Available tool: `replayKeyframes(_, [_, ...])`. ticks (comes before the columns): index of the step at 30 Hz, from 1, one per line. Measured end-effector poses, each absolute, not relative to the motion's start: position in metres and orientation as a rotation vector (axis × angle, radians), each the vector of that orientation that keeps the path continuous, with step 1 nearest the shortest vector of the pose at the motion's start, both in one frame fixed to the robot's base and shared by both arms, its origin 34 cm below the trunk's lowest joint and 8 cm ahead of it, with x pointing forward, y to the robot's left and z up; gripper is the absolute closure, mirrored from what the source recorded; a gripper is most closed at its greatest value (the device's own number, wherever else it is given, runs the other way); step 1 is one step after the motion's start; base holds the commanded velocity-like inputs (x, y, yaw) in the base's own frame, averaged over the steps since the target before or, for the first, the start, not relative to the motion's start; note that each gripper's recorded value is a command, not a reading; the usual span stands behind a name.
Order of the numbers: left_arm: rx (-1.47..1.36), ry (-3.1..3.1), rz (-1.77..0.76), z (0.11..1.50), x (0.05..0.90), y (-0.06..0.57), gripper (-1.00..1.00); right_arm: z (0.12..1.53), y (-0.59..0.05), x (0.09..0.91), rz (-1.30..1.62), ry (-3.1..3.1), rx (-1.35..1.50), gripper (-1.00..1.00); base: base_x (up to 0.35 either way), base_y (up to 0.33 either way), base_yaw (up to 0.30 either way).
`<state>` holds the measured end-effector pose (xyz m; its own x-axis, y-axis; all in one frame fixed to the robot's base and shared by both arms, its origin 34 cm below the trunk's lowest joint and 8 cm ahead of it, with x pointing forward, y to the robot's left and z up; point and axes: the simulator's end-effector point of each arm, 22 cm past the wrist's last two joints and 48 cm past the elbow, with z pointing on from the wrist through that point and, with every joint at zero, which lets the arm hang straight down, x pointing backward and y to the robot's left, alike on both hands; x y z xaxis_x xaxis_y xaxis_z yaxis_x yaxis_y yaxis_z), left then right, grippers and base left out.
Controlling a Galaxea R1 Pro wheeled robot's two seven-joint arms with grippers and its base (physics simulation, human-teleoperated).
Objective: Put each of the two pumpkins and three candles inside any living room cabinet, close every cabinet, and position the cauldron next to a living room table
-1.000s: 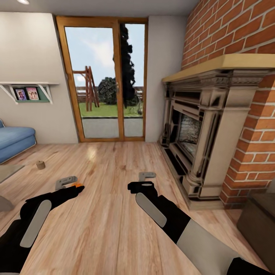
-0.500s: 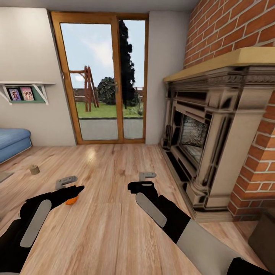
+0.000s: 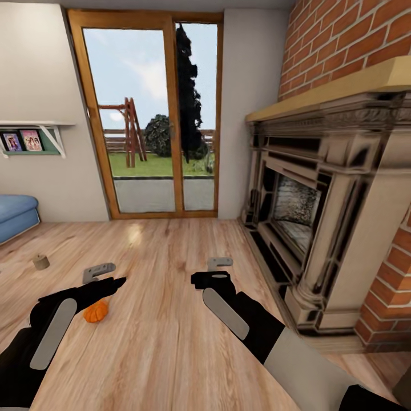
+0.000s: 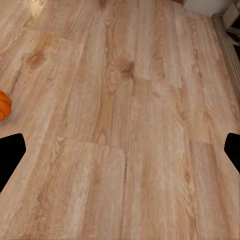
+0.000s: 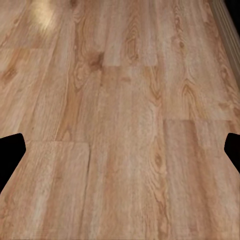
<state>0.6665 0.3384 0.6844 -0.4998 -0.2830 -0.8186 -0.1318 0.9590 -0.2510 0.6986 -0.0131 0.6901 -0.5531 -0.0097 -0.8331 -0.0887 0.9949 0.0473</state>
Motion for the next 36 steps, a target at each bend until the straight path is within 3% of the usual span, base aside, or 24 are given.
replayKeyframes(10, [-0.293,2.1,-0.19,0.684,0.666,0.338,-1.0,0.691,-0.012,0.698,0.106,2.153,-0.071,-1.0,0.325,0.072,0.007])
replayKeyframes(21, [-0.293,2.103,-0.189,0.682,0.667,0.338,-1.0,0.689,-0.012,0.699,0.107,2.157,-0.071,-1.0,0.306,0.134,0.156])
replayKeyframes(36, [-0.295,2.12,-0.188,0.673,0.668,0.338,-1.0,0.678,-0.012,0.7,0.112,2.181,-0.069,-1.0,0.335,0.01,0.01])
